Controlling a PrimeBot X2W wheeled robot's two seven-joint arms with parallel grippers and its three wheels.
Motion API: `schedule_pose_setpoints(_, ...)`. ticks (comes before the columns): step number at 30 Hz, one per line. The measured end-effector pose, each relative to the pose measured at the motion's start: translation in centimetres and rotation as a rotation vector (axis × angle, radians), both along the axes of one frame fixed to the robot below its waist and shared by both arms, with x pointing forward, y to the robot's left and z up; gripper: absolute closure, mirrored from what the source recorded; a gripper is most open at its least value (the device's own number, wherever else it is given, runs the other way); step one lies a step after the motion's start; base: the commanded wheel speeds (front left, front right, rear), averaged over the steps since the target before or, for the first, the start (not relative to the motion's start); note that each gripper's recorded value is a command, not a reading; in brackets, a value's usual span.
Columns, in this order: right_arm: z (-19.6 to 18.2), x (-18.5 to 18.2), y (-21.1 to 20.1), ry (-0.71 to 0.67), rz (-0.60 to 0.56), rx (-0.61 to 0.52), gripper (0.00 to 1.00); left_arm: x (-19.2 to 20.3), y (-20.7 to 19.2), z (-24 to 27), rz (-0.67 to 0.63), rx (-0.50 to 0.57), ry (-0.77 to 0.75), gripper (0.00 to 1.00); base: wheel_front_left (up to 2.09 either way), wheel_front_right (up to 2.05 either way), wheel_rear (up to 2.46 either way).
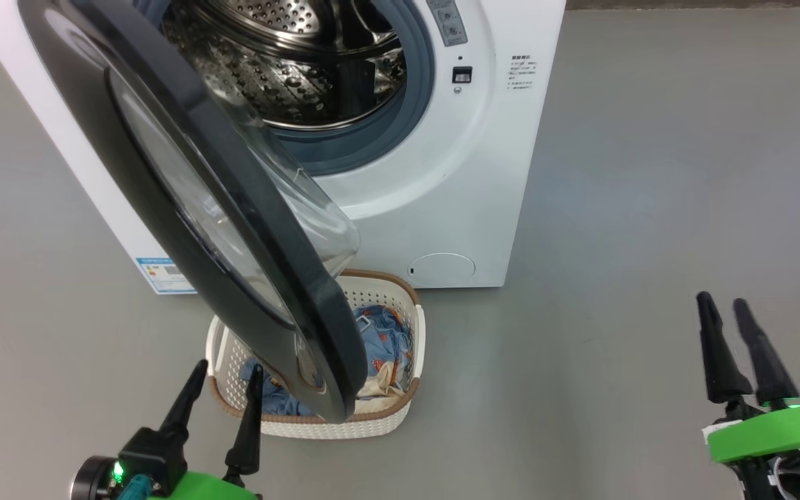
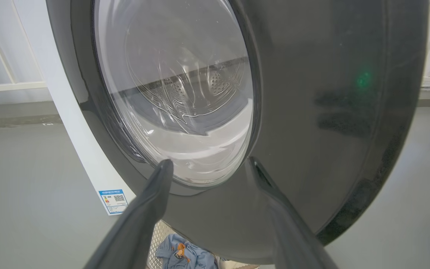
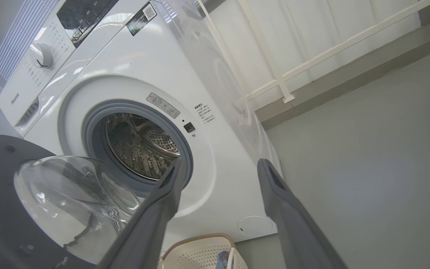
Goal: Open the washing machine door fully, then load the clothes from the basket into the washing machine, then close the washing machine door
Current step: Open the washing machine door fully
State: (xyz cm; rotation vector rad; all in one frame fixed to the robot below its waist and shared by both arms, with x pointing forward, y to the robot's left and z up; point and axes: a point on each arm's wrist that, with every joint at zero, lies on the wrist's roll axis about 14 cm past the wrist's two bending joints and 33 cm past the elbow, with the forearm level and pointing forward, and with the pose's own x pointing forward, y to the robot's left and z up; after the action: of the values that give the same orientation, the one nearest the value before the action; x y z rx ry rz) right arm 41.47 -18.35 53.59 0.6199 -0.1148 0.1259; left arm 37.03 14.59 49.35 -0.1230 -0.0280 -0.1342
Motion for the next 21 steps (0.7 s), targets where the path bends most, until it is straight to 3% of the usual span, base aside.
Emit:
schedule_pose_setpoints(6, 0.3, -0.9, -2.1, -0.048, -0.097, -0.317, 0.0, 0.1, -0.3, 0.2, -0.011, 0.002, -0.007, 0.0, 0.0, 0.0, 0.0)
schedule_pose_setpoints(12, -0.5, -2.2, -1.6, -0.037, -0.116, -0.509, 0.0, 0.0, -0.5, 0.2, -0.016, 0.001, -0.007, 0.0, 0.0, 0.0, 0.0)
schedule_pose_setpoints(21, -2.6, -3.8, -0.7, 0.018, -0.104, -0.597, 0.0, -0.1, -0.5, 0.2, -0.017, 0.002, -0.006, 0.0, 0.0, 0.0, 0.0)
